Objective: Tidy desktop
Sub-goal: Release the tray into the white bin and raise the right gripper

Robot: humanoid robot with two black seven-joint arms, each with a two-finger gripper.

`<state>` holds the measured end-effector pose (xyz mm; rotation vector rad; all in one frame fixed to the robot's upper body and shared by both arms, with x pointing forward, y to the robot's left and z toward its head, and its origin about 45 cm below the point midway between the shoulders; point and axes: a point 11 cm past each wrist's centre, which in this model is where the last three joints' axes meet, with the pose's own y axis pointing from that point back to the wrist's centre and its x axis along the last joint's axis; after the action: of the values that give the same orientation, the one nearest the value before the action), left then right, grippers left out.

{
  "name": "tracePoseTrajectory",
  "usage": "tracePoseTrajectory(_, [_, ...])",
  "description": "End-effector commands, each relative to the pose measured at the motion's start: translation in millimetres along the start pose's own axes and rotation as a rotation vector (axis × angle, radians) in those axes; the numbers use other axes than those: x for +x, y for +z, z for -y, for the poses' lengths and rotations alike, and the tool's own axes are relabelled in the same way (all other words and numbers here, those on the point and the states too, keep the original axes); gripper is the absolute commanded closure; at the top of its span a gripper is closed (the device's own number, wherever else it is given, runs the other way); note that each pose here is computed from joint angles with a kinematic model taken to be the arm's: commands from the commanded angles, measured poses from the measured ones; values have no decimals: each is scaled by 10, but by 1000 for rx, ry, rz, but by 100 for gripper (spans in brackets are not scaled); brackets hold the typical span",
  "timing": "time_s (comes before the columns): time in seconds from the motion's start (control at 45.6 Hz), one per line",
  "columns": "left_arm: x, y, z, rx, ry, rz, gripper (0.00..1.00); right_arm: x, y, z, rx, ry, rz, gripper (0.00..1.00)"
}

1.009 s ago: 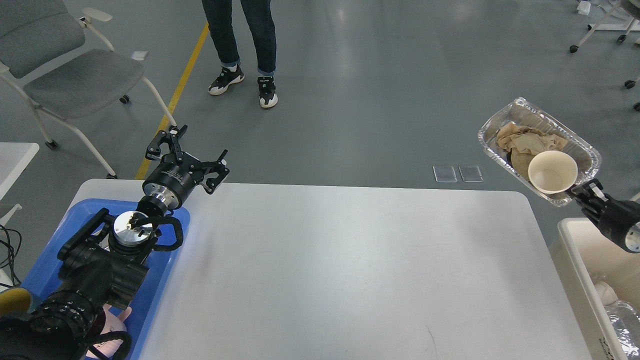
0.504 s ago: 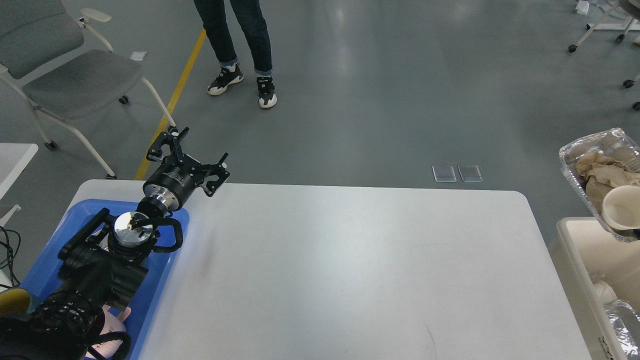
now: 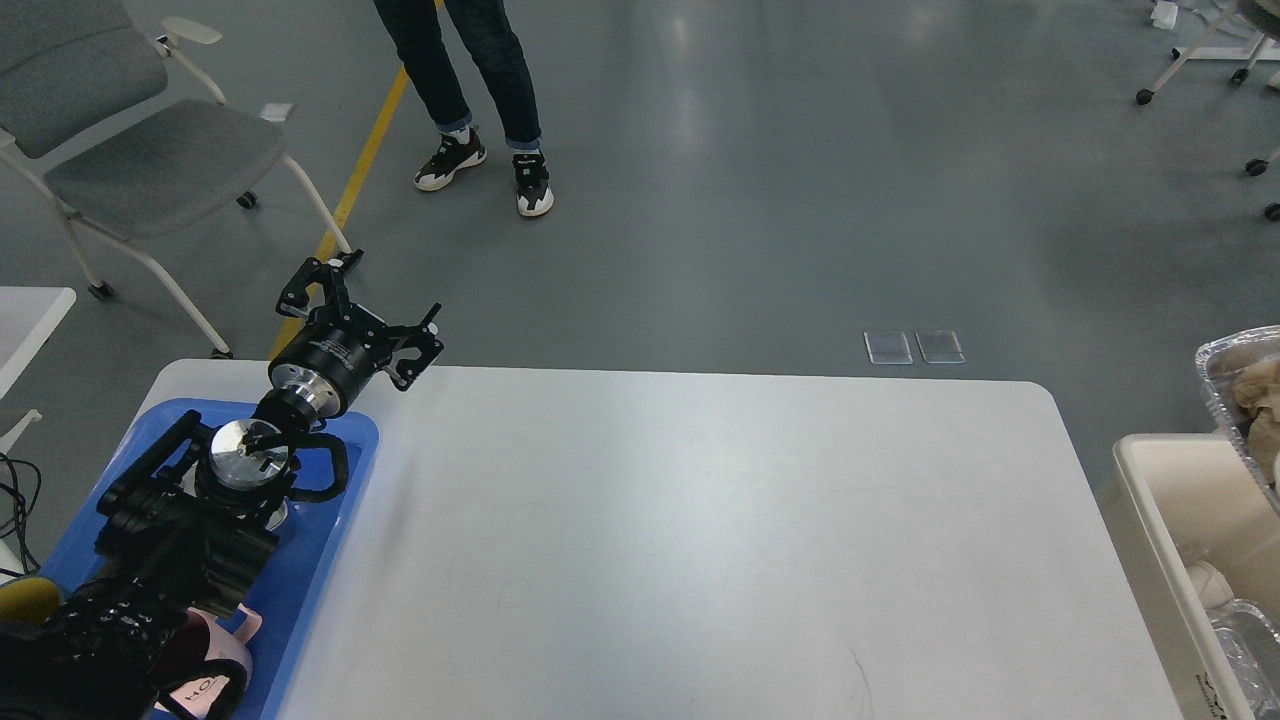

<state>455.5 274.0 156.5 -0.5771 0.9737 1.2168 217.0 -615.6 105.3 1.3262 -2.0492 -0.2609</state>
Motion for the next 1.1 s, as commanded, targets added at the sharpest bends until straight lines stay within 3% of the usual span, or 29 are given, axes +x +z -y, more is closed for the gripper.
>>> tracePoseTrajectory(0.0, [17,48,-15,-2,3,9,1,118,70,-48,-15,26,2,100])
tracePoseTrajectory(0.307, [39,90,-36,32,9,82,1,244,173,-122,-31,49,-8,100])
tracePoseTrajectory(0.373, [31,101,-35,31,5,84,1,329,138,-116,-19,83,-20,53])
tracePoseTrajectory(0.395, [27,108,-33,31,5,87,1,371,109,-105,-9,104,-23,45])
tracePoseTrajectory(0.482, [21,119,-31,29,3,88,1,468,85,-102,2,139,-32,22])
tracePoseTrajectory(0.548, [5,118,-21,29,-1,88,1,493,100,-114,-1,144,-32,14])
tracePoseTrajectory(0.592, [5,118,-21,29,-1,88,1,508,89,-116,2,147,-29,0])
tracePoseTrajectory(0.899, [3,120,-21,32,-3,93,1,558,123,-144,-8,149,-36,0])
tracePoseTrajectory(1.009, [-2,119,-19,32,-4,94,1,537,-17,-90,23,139,-36,0])
tracePoseTrajectory(1.074, [6,127,-23,32,-2,95,1,576,-344,7,93,149,-48,0])
